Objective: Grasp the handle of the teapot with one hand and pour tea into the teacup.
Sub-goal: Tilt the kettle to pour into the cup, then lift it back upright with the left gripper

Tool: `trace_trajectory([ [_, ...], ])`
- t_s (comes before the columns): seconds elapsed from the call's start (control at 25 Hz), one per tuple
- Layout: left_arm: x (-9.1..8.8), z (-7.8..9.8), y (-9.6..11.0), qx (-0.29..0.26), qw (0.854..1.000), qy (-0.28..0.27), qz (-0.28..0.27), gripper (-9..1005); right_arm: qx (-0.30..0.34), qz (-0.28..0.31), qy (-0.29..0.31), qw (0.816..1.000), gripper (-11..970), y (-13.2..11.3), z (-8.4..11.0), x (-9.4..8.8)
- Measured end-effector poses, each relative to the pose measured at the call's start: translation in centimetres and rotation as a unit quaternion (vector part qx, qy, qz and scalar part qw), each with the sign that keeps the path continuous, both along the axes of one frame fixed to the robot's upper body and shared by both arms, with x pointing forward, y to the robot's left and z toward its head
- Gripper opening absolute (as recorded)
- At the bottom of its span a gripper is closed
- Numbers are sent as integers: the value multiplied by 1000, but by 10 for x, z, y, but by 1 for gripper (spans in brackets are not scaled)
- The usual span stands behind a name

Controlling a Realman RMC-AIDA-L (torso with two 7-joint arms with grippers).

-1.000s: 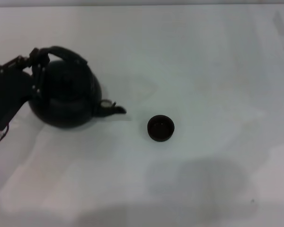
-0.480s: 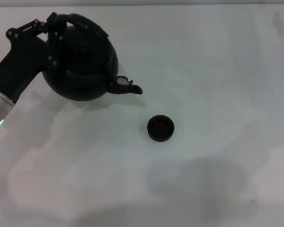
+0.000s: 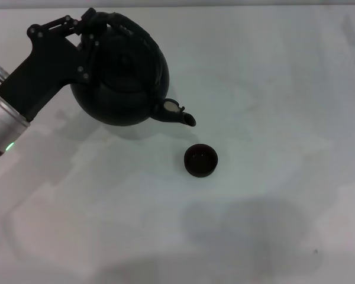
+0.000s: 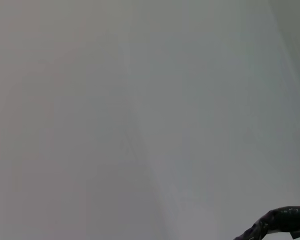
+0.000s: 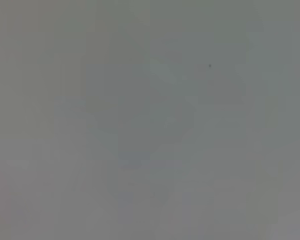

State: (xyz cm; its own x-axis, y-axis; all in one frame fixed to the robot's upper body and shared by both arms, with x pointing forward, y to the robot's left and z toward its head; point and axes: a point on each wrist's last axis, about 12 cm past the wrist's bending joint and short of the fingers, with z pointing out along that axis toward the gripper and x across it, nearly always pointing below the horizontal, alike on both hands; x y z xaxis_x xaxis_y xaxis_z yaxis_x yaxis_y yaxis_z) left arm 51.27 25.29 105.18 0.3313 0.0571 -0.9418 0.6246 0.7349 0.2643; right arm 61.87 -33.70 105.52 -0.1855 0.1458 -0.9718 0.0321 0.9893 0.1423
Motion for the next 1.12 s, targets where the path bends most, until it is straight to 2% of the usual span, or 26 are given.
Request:
trace_trajectory([
  [0.28, 2, -1, -4, 10, 1000, -4, 0, 120, 0, -6, 4, 1000, 828, -5, -3, -4],
  [0.6, 1, -5, -16, 59, 998, -35, -6, 117, 6, -20, 5, 1000, 828, -11, -5, -8],
  [0.8, 6, -6, -29, 86, 995, -43, -20, 116, 5, -21, 3, 1000, 828, -12, -4, -7],
  [1.12, 12, -8, -40, 134, 988, -72, -9, 114, 4, -19, 1, 1000, 828, -12, -3, -6],
])
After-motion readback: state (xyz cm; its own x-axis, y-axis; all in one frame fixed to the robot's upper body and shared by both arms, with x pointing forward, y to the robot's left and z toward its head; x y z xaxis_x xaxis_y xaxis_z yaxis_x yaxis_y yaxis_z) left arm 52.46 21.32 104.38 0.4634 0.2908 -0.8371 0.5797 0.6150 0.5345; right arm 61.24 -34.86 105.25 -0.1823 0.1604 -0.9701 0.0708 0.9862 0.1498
